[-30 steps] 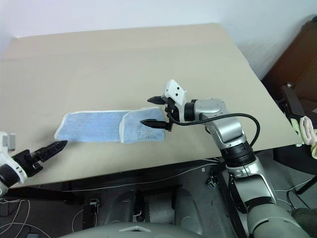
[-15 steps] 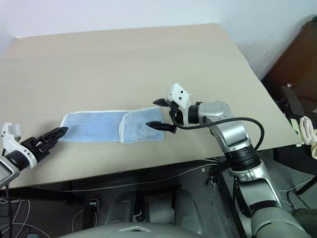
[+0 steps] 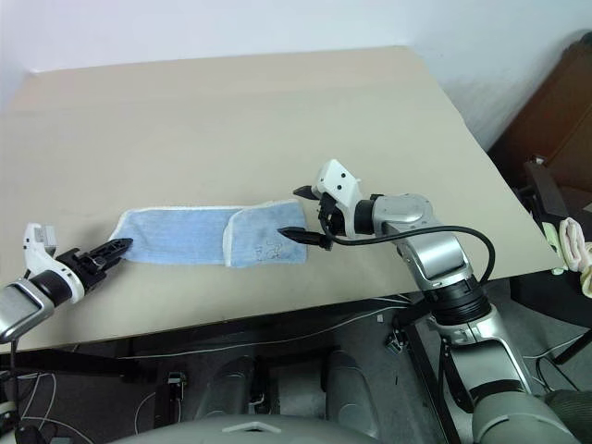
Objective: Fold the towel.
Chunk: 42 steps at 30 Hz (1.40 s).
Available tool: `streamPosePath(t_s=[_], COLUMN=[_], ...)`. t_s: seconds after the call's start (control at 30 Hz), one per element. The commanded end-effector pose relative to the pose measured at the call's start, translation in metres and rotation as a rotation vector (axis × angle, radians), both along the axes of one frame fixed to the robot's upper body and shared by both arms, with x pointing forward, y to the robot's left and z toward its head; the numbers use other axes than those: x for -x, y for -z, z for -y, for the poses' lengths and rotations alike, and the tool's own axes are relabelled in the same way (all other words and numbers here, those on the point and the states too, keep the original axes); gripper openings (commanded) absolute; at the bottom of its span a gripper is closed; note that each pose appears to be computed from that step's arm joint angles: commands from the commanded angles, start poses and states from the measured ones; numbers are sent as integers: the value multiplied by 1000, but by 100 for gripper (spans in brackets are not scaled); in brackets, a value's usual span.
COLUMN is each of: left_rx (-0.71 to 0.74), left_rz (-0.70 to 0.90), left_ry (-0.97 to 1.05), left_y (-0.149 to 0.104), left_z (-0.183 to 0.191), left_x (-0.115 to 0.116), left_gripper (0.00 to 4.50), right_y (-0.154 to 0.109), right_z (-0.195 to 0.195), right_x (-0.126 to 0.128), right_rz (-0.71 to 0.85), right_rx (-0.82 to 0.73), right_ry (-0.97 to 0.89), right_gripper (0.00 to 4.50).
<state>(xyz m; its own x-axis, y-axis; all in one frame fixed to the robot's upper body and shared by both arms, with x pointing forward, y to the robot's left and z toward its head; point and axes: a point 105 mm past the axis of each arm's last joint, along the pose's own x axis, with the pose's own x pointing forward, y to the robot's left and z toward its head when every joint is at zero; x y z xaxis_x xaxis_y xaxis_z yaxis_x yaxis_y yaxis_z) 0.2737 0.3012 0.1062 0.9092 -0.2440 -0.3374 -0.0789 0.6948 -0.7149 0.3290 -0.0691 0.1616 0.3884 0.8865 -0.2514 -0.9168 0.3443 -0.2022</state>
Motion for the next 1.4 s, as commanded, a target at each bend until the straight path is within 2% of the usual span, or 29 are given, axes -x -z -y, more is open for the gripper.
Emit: streamPosePath(t_s=[0.03,0.33,0.63,0.77,0.83,1.13,1.3,1.4], left_rx=[5,1,-122,-67,-19,-18,13,-3], left_rz=[74,213,223,261,245,160,182,159], left_ry=[13,319,695,800,838,946,993,1023], left_y=[-15,-53,-64,-75,-73,-48,-49,-40], left_z=[-1,47,112,137,146,184,198,208], left_x=[-2,6,15,7,4,-17,-24,-32], left_gripper=[4,4,4,4,4,4,4,4], right_y=[-12,-14,-18,-17,-17,-18,-15,-9], right_z=[1,10,23,26,27,43,48,51], right_x=[0,0,-4,-3,-2,0,1,5], right_rz=[57,56,71,76,78,102,100,99], right_rx=[-14,-12,-24,-34,-40,-56,-55,-27], right_ry=[5,18,90,124,141,242,285,293], right_gripper=[450,450,450,450,450,450,450,450])
